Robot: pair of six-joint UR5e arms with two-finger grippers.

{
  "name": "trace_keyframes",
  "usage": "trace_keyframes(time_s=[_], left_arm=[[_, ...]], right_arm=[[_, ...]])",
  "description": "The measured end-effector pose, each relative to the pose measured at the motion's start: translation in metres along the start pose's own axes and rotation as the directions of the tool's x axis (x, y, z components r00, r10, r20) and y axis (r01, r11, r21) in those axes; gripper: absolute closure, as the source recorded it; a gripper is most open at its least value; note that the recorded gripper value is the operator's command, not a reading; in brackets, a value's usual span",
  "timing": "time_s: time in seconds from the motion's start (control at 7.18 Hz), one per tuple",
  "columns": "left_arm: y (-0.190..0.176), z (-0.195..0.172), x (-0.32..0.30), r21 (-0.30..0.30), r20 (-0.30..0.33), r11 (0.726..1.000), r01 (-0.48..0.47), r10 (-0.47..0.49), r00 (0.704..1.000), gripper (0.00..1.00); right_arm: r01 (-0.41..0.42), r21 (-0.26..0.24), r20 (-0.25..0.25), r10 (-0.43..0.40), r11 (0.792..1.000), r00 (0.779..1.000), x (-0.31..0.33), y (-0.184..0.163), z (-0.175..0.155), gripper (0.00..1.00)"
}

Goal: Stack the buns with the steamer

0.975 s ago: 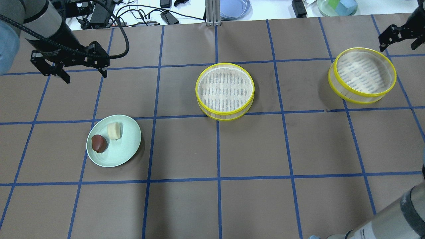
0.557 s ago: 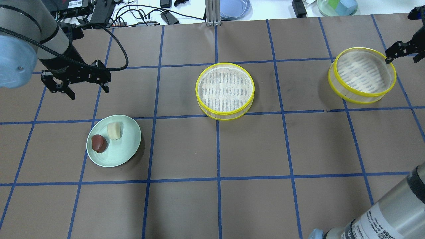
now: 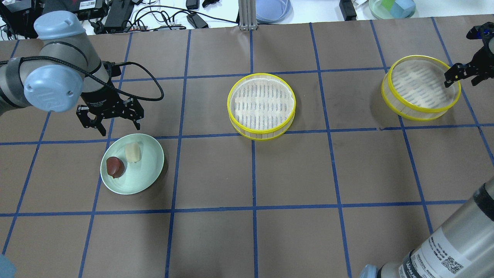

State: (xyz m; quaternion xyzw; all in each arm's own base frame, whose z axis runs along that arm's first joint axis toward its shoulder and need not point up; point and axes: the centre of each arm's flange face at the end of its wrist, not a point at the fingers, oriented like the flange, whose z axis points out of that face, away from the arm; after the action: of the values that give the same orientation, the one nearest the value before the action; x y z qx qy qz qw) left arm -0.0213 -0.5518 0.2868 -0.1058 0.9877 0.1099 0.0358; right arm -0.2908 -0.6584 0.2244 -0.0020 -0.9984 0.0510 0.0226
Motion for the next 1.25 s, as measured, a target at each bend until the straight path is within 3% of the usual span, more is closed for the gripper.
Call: trace_keyframes(time_s=[0.28, 0.42, 0.56, 0.7, 0.84, 0.98, 1.25], left_arm=[[-0.027, 0.045, 0.003, -0.037, 0.017, 0.999, -0.03, 0.031, 0.999, 0.01], [-0.033, 0.062, 0.004, -0.063, 0.018, 0.997, -0.045, 0.046, 0.999, 0.1], [-0.037, 0.075, 0.006, -0.088, 0.019, 0.993, -0.072, 0.074, 0.997, 0.17], [-0.038, 0.083, 0.006, -0.109, 0.019, 0.989, -0.103, 0.106, 0.994, 0.36], [-0.037, 0.088, 0.006, -0.133, 0.02, 0.984, -0.118, 0.122, 0.992, 0.54], [-0.034, 0.092, 0.006, -0.167, 0.018, 0.978, -0.125, 0.13, 0.991, 0.57], [-0.027, 0.099, 0.007, -0.216, 0.015, 0.968, -0.126, 0.133, 0.991, 1.0]], right_arm=[[0.016, -0.005, -0.007, -0.016, 1.0, 1.0, 0.002, 0.0, 0.013, 0.71], [0.027, -0.01, -0.011, -0.027, 1.0, 1.0, 0.002, 0.001, 0.014, 0.78], [0.033, -0.013, -0.012, -0.033, 0.999, 0.999, 0.002, 0.002, 0.015, 0.92], [0.034, -0.016, -0.013, -0.034, 0.999, 0.999, 0.002, 0.003, 0.015, 1.0], [0.032, -0.017, -0.013, -0.032, 0.999, 0.999, 0.001, 0.004, 0.014, 1.0], [0.029, -0.016, -0.014, -0.029, 0.999, 0.999, 0.001, 0.004, 0.011, 1.0], [0.024, -0.013, -0.026, -0.024, 1.0, 0.999, -0.001, 0.007, -0.02, 1.0]])
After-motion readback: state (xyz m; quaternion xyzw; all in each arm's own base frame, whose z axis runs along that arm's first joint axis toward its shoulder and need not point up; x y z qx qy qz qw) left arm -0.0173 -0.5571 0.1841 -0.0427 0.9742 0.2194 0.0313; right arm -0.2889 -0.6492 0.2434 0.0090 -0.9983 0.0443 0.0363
